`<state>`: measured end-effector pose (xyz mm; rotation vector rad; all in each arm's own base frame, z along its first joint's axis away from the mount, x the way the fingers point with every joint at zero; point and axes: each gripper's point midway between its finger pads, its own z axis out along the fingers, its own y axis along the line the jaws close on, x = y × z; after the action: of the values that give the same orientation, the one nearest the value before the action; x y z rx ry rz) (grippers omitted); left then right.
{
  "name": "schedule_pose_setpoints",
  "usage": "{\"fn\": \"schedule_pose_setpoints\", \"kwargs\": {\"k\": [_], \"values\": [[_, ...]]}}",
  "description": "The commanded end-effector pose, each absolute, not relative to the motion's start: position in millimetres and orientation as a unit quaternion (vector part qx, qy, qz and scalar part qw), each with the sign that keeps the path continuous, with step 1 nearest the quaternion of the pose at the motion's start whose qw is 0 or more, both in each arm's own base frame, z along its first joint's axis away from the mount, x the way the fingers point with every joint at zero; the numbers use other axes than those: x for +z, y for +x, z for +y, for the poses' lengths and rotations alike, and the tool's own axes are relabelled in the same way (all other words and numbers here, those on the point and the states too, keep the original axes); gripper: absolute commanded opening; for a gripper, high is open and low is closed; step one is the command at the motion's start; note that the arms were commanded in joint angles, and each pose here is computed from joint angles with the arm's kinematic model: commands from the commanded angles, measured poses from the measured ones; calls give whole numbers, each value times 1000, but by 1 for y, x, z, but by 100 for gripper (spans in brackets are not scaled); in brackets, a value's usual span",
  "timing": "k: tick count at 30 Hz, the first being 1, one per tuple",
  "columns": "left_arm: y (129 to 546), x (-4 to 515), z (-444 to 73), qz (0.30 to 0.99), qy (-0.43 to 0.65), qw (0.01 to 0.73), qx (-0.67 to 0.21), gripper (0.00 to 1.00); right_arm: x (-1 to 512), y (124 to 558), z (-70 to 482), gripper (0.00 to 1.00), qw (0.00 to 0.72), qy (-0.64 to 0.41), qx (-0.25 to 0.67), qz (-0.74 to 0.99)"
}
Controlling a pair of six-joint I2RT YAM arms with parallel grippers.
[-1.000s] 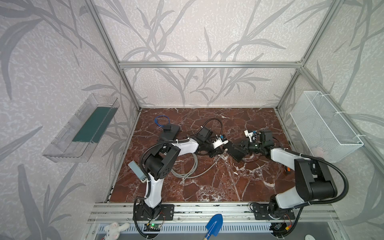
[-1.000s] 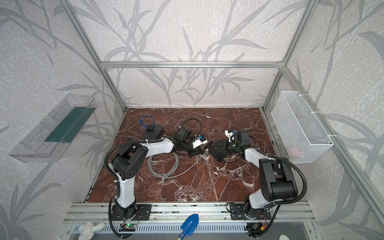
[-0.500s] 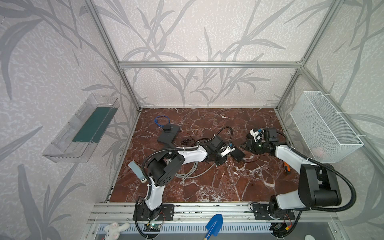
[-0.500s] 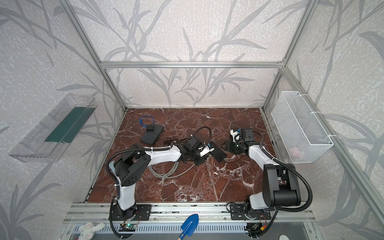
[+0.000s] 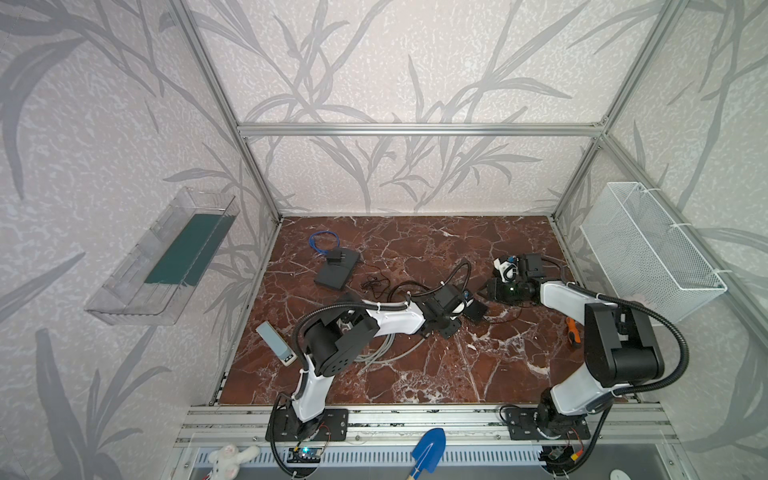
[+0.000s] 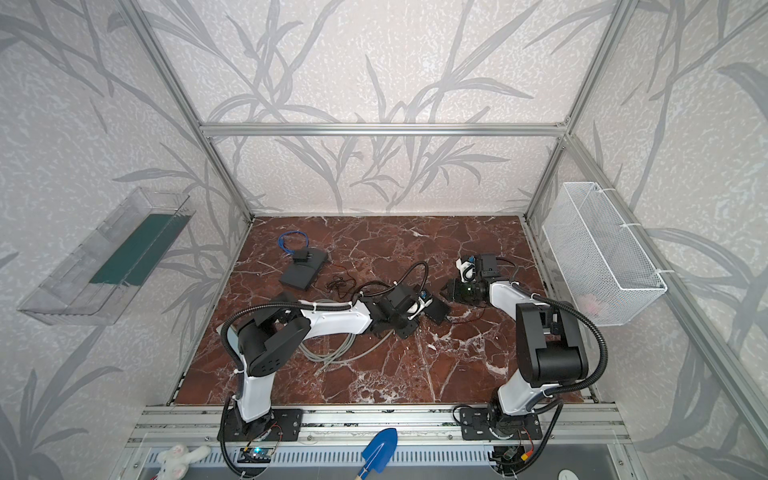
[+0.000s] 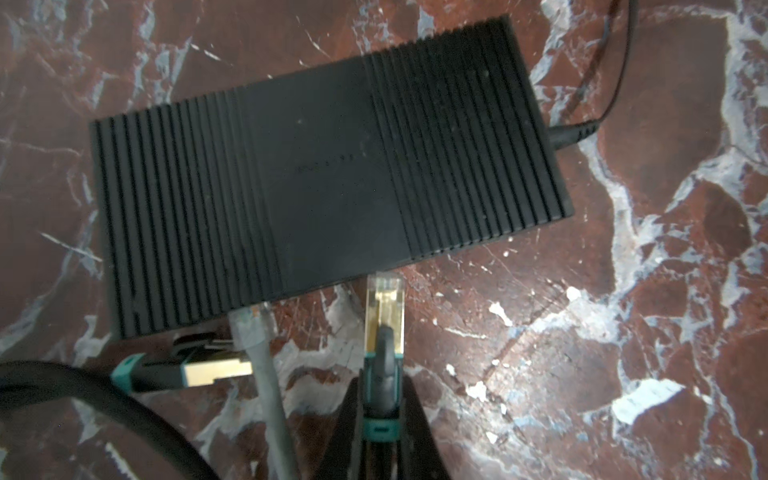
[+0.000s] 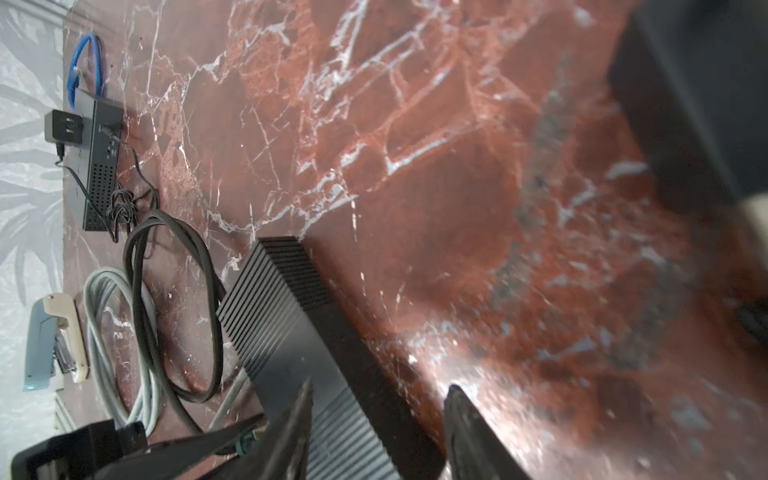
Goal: Insert the plug into the switch port
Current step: 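Align the plug with the box port using left gripper while right steadies box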
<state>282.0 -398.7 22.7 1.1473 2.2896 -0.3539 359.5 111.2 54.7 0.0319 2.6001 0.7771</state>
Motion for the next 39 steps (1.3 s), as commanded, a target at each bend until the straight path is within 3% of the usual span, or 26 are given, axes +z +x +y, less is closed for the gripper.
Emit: {"fn": "schedule_pose_setpoints", "kwargs": {"k": [1, 7, 12, 21, 39], "values": [[283, 26, -398, 866, 398, 277, -121, 7, 58, 370, 115, 52, 227, -12, 267, 936], [295, 85, -404, 848, 405, 321, -119, 7, 62, 373, 114, 52, 224, -5, 267, 937], [284, 108, -405, 862, 375, 306, -151, 7, 66, 379, 115, 52, 227, 9, 271, 935], [257, 68, -410, 882, 357, 263, -162, 6, 51, 380, 120, 53, 202, 2, 282, 938], [263, 4, -414, 912, 318, 224, -130, 5, 31, 365, 131, 54, 163, 8, 314, 935]]}}
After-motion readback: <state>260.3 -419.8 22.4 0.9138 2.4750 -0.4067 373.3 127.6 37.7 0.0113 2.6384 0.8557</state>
